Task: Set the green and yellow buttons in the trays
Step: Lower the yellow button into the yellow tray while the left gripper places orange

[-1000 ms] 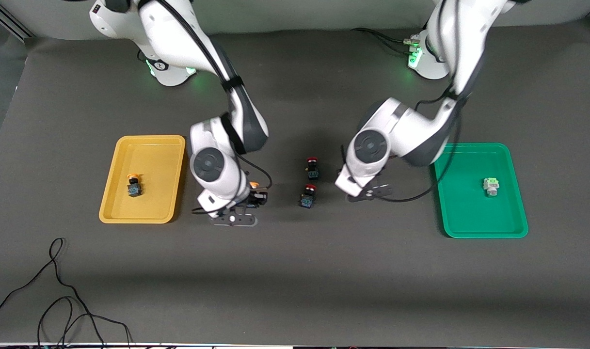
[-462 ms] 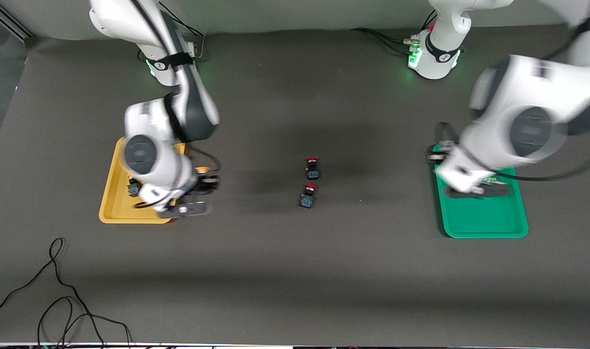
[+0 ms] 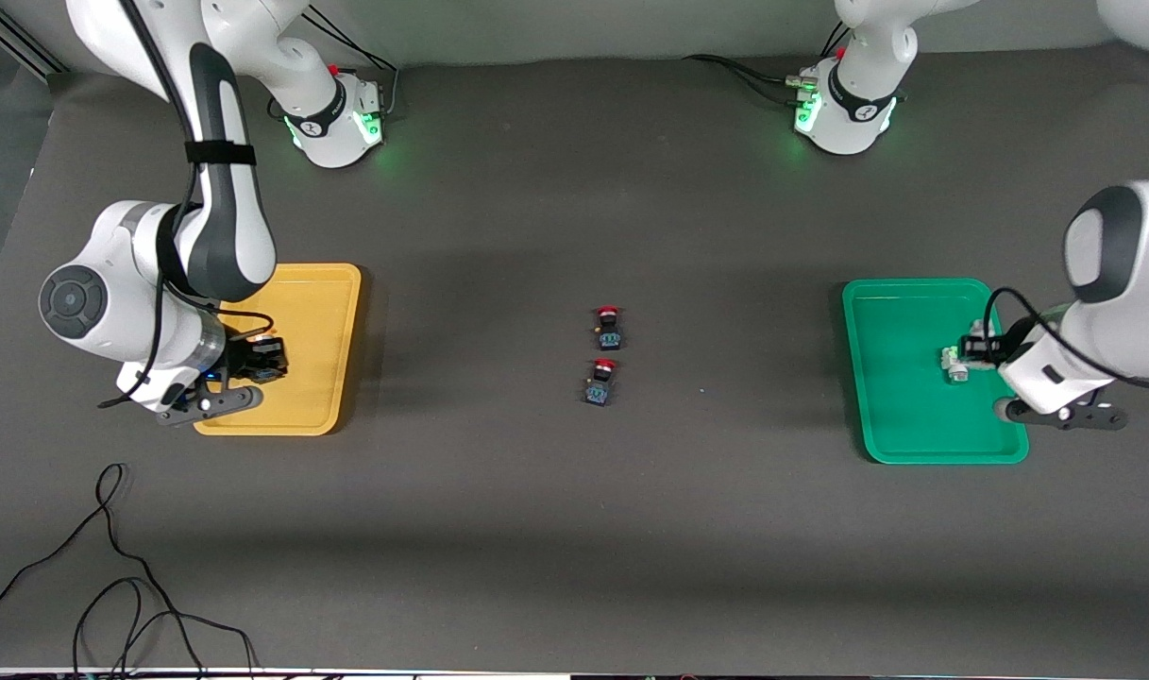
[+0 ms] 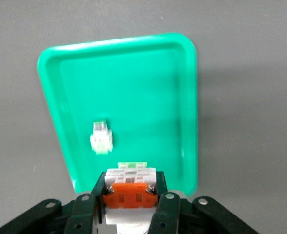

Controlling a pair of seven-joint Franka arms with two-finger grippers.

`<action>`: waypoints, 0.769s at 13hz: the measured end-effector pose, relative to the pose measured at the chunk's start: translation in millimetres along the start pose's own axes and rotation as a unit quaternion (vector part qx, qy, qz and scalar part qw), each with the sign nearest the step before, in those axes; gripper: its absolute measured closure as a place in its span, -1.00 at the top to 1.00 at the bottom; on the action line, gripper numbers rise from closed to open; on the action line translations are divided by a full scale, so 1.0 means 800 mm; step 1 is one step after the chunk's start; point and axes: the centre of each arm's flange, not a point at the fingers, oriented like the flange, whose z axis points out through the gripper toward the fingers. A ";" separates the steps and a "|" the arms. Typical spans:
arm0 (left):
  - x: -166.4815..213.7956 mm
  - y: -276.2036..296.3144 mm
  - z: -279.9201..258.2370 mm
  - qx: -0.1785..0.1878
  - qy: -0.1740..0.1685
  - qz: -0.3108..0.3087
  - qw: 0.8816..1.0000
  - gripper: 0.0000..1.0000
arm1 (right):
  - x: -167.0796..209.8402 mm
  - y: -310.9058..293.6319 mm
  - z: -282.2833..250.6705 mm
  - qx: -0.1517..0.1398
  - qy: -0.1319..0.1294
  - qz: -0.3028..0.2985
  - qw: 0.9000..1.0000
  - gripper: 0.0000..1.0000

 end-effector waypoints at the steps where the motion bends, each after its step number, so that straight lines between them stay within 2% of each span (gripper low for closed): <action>1: -0.002 0.001 0.043 -0.004 0.007 0.002 1.000 -0.18 | -0.015 0.006 0.030 -0.009 0.011 0.007 1.000 -0.19; 3: -0.010 0.013 0.112 -0.011 0.021 0.009 1.000 -0.18 | -0.042 -0.001 0.082 -0.008 0.020 0.016 1.000 -0.19; 6: -0.025 0.017 0.180 -0.022 0.045 0.008 0.999 -0.18 | -0.052 -0.018 0.128 0.017 0.020 0.020 0.999 -0.19; 10: -0.033 0.018 0.216 -0.030 0.053 0.006 0.998 -0.18 | -0.049 -0.017 0.142 0.016 0.023 0.020 0.999 -0.11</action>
